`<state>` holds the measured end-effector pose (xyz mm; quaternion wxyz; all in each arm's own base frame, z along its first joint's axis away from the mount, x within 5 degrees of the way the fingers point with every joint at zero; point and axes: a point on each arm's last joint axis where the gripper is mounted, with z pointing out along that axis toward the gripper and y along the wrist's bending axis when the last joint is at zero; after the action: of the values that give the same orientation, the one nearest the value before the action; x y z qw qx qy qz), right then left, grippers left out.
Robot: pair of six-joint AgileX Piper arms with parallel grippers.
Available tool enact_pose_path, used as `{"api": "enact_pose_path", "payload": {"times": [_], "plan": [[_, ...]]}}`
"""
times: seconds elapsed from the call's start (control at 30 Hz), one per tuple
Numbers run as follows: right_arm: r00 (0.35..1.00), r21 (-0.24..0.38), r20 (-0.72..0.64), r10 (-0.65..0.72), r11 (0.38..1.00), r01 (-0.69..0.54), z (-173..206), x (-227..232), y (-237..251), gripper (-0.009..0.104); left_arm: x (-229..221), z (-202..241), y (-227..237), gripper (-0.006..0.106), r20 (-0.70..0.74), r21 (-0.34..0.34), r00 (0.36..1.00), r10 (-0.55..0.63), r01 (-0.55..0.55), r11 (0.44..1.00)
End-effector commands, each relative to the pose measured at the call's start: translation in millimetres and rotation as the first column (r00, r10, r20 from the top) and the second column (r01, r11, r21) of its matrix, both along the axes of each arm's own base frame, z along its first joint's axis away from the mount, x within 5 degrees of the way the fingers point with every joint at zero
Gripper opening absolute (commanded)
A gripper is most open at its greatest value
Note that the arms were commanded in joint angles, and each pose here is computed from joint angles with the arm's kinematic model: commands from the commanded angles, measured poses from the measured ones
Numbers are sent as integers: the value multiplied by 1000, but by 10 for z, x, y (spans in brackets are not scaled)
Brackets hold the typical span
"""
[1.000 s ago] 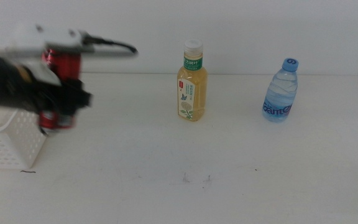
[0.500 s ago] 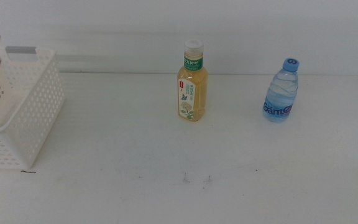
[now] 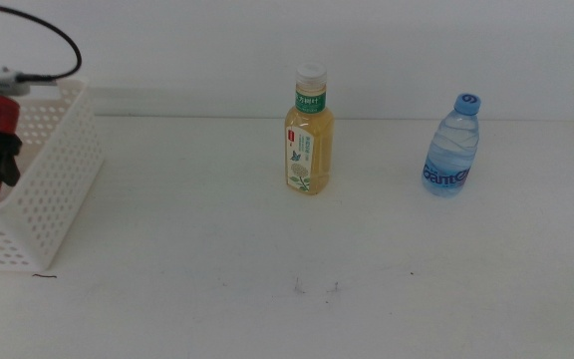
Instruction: Use arms to grab the bottles and put them into the dustbin to the left of the table.
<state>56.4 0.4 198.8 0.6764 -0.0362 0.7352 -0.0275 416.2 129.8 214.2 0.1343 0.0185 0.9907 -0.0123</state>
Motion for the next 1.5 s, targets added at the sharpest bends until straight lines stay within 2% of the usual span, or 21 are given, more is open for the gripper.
{"api": "enact_pose_path", "payload": {"times": [0.0,0.07,0.2,0.23,0.33,0.47,0.57,0.63,0.7,0.77,0.83,0.87,0.9,0.93,0.97,1.03,1.07,1.13,1.2,1.4,1.47], "plan": [[1000,-16,9,-6,1000,6,-3,-2,-4,91,53,27,16,21,45,6,999,-9,9,1000],[1000,-16,9,-6,1000,6,-3,-2,-4,91,63,-5,20,38,42,7,999,-15,15,1000],[1000,-16,9,-6,1000,6,-3,-2,-4,91,55,15,6,89,42,-6,999,-14,14,1000],[1000,-16,9,-6,1000,6,-3,-2,-4,91,48,37,-15,94,39,-7,999,-19,19,1000],[1000,-16,9,-6,1000,6,-3,-2,-4,91,18,227,-149,94,60,-1,997,-42,42,999],[1000,-16,9,-6,1000,6,-3,-2,-4,91,-101,726,-411,94,154,24,986,-55,52,998],[1000,-16,9,-6,1000,6,-3,-2,-4,91,-352,1208,-736,94,260,41,960,-102,94,995],[1000,-16,9,-6,1000,6,-3,-2,-4,91,-597,1433,-1034,94,364,46,920,-147,139,989],[1000,-16,9,-6,1000,6,-3,-2,-4,91,-839,1526,-1323,94,497,52,849,-181,179,982],[1000,-16,9,-6,1000,6,-3,-2,-4,91,-1135,1516,-1594,94,639,68,740,-209,216,974],[1000,-16,9,-6,1000,6,-3,-2,-4,91,-1427,1208,-1834,94,754,91,616,-227,244,966],[1000,-16,9,-6,1000,6,-3,-2,-4,91,-1526,1163,-1949,94,814,103,533,-232,260,960],[1000,-16,9,-6,1000,6,-3,-2,-4,91,-1677,899,-2027,94,851,117,470,-236,268,956],[1000,-16,9,-6,1000,6,-3,-2,-4,91,-1779,780,-2105,94,902,124,372,-221,268,955],[1000,-16,9,-6,1000,6,-3,-2,-4,91,-1901,557,-2118,94,920,121,331,-209,266,956],[1000,-16,9,-6,1000,6,-3,-2,-4,91,-2151,266,-2198,94,975,78,178,-136,303,950],[1000,-16,9,-6,1000,6,-3,-2,-4,91,-2246,129,-2218,94,981,59,153,-116,333,941],[1000,-16,9,-6,1000,6,-3,-2,-4,91,-2316,-88,-2254,94,978,32,177,-107,380,924],[1000,-16,9,-6,1000,6,-3,-2,-4,91,-2289,-241,-2316,94,965,13,231,-121,422,906],[1000,-16,9,-6,1000,6,-3,-2,-4,91,-1961,-728,-2550,94,917,-65,379,-128,456,888],[1000,-16,9,-6,1000,6,-3,-2,-4,91,-1783,-833,-2678,94,910,-95,397,-116,473,876]]}}
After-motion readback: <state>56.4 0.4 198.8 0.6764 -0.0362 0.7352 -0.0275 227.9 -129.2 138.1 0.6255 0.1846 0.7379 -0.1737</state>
